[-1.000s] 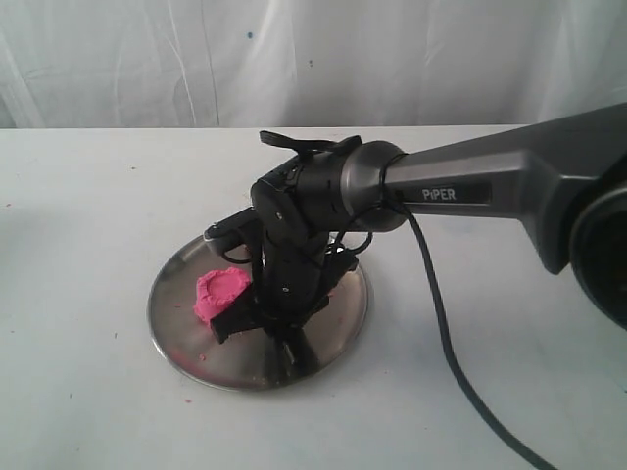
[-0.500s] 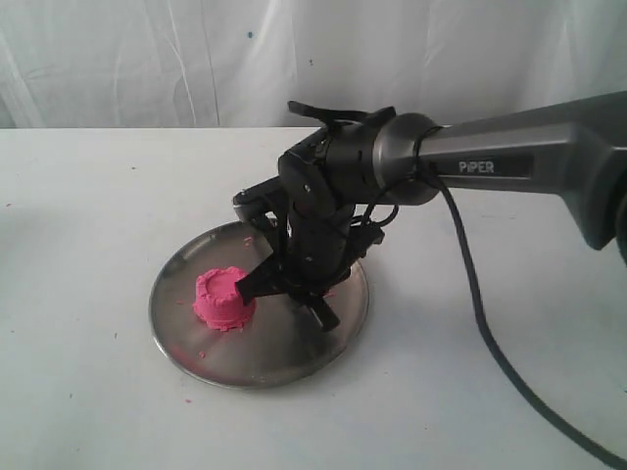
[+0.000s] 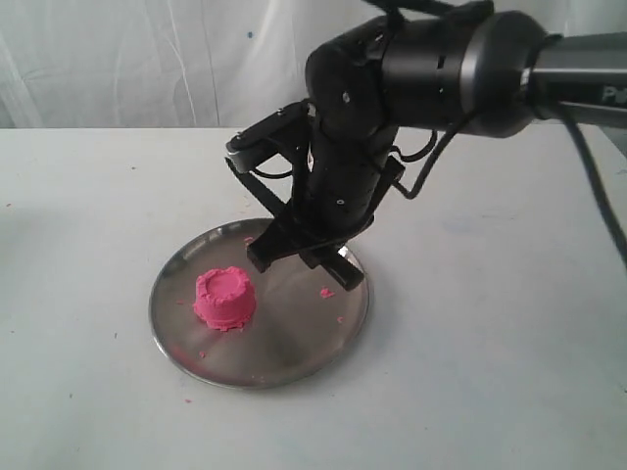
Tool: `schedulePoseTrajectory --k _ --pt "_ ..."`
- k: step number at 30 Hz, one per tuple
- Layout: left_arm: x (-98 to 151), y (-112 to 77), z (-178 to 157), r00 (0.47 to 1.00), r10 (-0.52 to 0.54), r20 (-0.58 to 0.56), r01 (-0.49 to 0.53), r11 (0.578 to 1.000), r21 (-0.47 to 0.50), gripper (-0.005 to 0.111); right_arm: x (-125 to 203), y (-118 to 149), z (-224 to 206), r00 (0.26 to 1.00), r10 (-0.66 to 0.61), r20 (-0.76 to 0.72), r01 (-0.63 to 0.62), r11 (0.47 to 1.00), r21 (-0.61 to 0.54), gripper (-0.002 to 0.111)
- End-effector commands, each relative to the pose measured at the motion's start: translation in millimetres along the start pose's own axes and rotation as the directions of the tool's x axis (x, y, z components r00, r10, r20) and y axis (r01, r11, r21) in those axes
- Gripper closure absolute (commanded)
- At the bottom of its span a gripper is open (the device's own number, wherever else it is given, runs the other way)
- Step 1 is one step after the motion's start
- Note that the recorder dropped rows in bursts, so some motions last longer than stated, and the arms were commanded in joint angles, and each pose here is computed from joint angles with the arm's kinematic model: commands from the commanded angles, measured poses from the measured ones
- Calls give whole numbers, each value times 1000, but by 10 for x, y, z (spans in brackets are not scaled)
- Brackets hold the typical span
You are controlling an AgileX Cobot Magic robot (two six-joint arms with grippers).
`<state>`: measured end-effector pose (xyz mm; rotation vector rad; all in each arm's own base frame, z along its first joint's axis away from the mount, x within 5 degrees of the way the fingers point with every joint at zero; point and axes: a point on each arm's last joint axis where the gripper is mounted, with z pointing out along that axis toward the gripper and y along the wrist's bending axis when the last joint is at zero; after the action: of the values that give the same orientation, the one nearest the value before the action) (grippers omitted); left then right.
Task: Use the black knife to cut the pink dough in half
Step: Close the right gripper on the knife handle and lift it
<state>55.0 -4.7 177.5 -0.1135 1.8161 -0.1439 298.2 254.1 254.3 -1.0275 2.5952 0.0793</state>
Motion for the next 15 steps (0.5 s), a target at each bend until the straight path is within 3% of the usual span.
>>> schedulePoseTrajectory --k 1,7,11,15 --pt "8 0 0 1000 -1 4 1 1000 3 107 83 28 -308 998 -29 51 32 997 -63 108" --pt "8 0 0 1000 -1 4 1 1000 3 107 164 31 -516 995 -46 92 52 997 -62 108" --pt "6 0 0 1000 -1 6 1 1000 3 107 232 101 -591 993 -54 107 68 988 -138 108" --pt "-114 8 -8 990 -34 138 34 999 -1 107 307 147 -637 993 -59 106 79 979 -188 108"
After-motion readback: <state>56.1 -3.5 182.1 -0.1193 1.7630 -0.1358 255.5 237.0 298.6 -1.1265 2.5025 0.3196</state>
